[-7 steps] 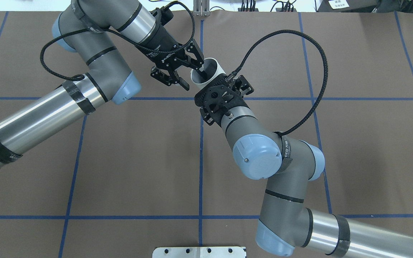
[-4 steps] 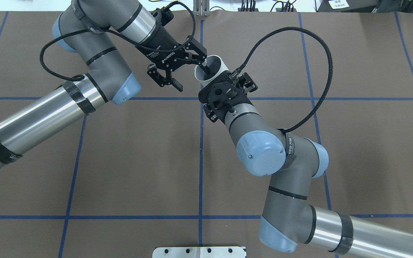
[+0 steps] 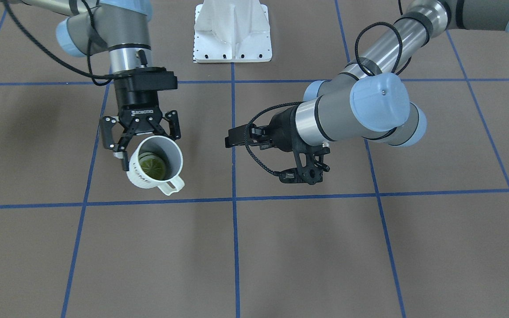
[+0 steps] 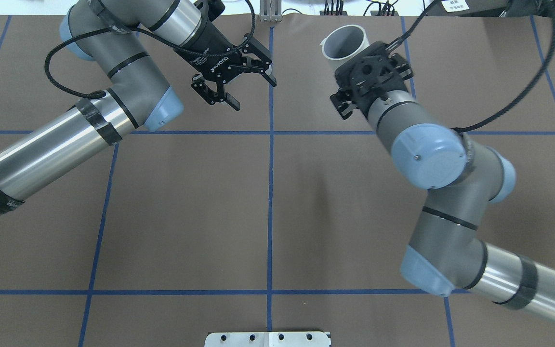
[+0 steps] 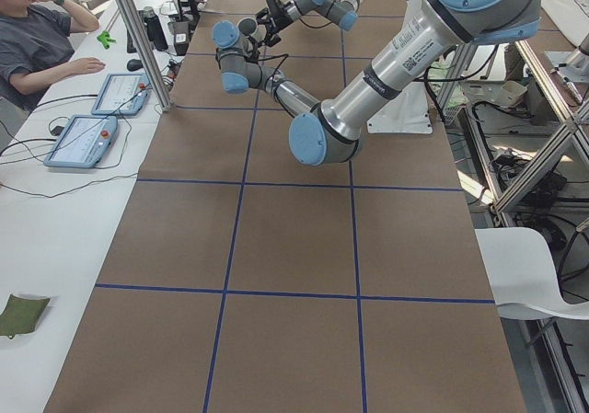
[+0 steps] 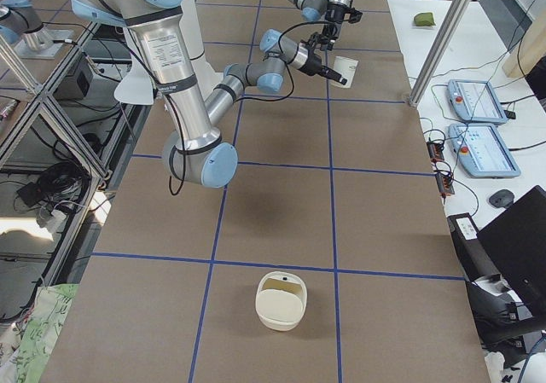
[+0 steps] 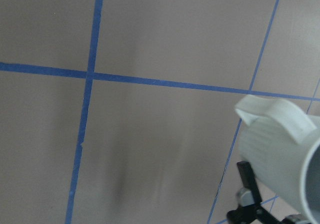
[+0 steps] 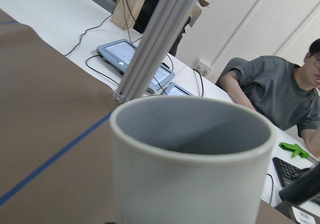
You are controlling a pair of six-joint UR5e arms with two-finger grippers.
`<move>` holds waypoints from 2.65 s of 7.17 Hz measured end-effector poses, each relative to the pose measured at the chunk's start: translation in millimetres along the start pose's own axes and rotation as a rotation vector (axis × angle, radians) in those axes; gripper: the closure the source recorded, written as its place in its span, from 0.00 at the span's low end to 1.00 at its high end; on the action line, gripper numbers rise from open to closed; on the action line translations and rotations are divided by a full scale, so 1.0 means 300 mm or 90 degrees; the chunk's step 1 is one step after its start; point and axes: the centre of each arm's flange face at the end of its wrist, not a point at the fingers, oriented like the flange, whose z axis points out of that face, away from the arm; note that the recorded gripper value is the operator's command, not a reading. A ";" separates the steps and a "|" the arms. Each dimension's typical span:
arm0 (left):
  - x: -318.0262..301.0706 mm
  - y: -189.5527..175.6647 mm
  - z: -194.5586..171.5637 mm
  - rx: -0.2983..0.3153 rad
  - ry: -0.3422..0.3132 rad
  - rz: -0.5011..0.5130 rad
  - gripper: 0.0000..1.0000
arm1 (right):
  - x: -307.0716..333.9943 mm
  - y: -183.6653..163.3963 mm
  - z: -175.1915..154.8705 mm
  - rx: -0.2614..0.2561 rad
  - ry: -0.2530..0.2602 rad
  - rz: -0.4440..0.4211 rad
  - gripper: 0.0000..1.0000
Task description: Left arm hands cup to right arm to dump lemon
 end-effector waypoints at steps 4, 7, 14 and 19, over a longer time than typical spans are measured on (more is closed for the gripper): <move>-0.030 -0.095 -0.107 0.083 0.000 -0.016 0.00 | 0.433 0.326 -0.211 -0.002 0.002 0.170 0.71; -0.064 -0.231 -0.180 0.261 -0.057 0.063 0.00 | 0.696 0.625 -0.284 -0.010 -0.057 0.255 0.72; -0.173 -0.207 -0.307 0.313 -0.148 0.135 0.00 | 1.317 1.349 -0.503 -0.008 -0.259 0.601 0.74; -0.168 -0.197 -0.303 0.312 -0.147 0.137 0.00 | 1.431 1.580 -0.697 -0.008 -0.301 0.844 0.74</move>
